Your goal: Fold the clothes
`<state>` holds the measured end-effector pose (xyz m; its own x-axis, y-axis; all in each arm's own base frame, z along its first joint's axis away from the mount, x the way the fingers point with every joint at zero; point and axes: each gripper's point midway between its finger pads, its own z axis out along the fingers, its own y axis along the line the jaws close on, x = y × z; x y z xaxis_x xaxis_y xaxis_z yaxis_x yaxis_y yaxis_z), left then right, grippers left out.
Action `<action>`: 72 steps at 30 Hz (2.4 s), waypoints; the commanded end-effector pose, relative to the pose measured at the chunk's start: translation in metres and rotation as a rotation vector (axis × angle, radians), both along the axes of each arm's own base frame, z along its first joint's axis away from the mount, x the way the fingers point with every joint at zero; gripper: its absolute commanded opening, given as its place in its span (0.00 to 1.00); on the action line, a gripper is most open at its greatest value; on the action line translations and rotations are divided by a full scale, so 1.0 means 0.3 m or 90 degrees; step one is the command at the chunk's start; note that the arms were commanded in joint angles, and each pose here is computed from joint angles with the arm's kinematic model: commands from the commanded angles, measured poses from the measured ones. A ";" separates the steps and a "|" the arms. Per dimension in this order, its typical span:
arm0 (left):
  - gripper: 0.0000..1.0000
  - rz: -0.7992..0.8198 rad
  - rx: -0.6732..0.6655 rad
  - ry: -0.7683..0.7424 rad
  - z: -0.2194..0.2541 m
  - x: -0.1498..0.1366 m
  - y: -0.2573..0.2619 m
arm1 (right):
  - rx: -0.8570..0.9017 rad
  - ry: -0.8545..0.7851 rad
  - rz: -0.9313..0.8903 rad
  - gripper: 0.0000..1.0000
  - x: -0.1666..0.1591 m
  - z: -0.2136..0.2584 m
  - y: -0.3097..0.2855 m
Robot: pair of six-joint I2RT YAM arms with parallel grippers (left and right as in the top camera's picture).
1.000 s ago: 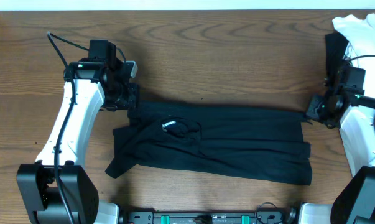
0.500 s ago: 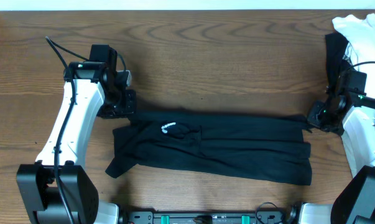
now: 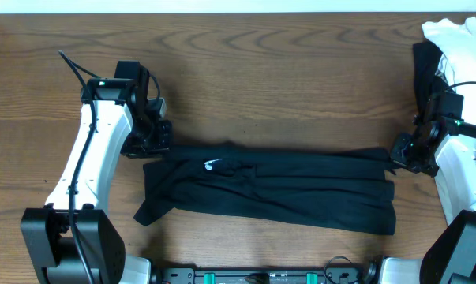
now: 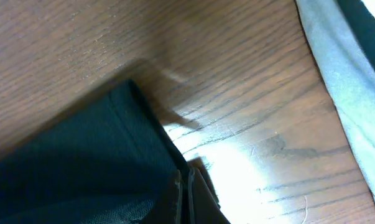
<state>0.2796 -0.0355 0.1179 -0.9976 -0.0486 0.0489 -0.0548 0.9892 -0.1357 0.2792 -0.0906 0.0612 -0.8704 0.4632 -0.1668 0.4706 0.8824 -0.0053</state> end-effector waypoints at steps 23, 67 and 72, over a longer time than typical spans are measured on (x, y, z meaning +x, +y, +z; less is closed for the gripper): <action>0.06 0.007 0.014 0.025 0.002 -0.044 0.019 | -0.005 0.076 -0.027 0.02 -0.112 0.008 -0.002; 0.59 -0.029 -0.098 -0.075 -0.128 0.194 -0.142 | 0.134 0.094 0.011 0.27 -0.177 -0.086 0.147; 0.60 -0.028 -0.097 -0.054 -0.207 0.216 -0.146 | 0.136 0.103 0.010 0.27 -0.208 -0.129 0.156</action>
